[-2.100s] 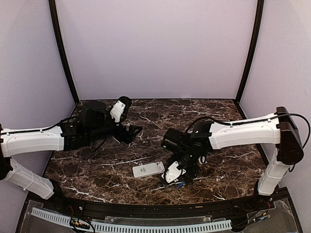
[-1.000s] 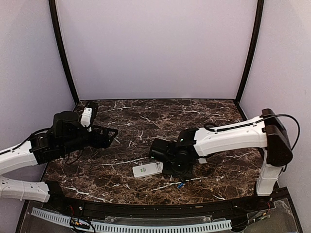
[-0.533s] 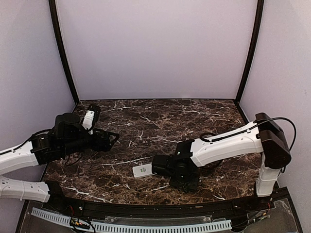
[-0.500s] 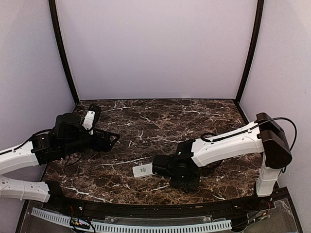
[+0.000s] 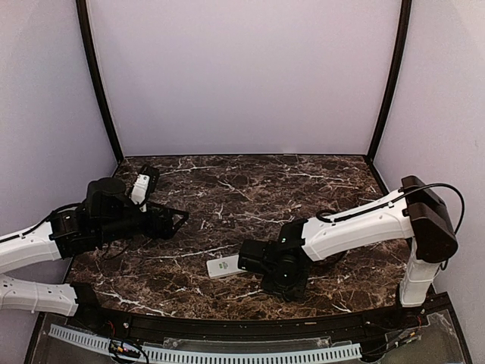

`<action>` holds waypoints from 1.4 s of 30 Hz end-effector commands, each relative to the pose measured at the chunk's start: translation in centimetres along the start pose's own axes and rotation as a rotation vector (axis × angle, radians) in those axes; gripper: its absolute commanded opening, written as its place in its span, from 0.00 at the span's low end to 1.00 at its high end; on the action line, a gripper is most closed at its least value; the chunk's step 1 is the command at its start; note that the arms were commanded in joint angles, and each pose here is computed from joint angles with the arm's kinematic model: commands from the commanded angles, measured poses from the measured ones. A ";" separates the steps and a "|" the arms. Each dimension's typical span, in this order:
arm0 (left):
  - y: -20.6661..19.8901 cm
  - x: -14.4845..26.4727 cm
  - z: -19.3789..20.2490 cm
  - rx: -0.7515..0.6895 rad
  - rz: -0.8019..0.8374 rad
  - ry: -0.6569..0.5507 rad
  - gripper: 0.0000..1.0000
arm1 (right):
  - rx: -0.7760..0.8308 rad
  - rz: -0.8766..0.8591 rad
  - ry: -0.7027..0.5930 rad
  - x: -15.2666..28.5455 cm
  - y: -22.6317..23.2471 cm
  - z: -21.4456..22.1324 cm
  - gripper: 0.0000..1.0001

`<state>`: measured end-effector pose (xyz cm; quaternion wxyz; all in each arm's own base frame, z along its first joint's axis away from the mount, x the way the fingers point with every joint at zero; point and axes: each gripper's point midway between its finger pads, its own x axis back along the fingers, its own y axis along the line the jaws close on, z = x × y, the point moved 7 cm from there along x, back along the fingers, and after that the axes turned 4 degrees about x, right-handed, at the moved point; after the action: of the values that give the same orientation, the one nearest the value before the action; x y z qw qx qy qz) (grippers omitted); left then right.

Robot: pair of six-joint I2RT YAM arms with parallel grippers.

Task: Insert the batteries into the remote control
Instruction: Pick up the battery at the center of the board.

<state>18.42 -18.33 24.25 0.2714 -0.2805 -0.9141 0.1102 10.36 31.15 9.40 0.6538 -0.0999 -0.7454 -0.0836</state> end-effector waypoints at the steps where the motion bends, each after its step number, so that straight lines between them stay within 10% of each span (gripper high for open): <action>1: 0.1 0.2 0.3 -0.010 0.011 -0.006 0.89 | 0.026 0.015 0.016 -0.7 0.0 0.0 0.38; 16: 0.2 0.1 0.1 -0.027 -0.008 -0.015 0.89 | 0.140 -0.005 0.062 -1.5 -1.6 -0.2 0.00; 29: -0.1 -1.3 2.6 0.016 0.055 0.068 0.89 | 0.641 -0.275 0.303 4.7 -0.3 -2.0 0.00; 42: 0.9 -4.0 5.5 -0.123 0.003 0.089 0.89 | 0.722 -0.348 0.454 5.0 4.9 -9.2 0.00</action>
<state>18.35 -19.54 18.27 0.3200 -0.2857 -0.8998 0.0795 18.92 34.24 16.63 0.7413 0.2717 -0.6132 0.0252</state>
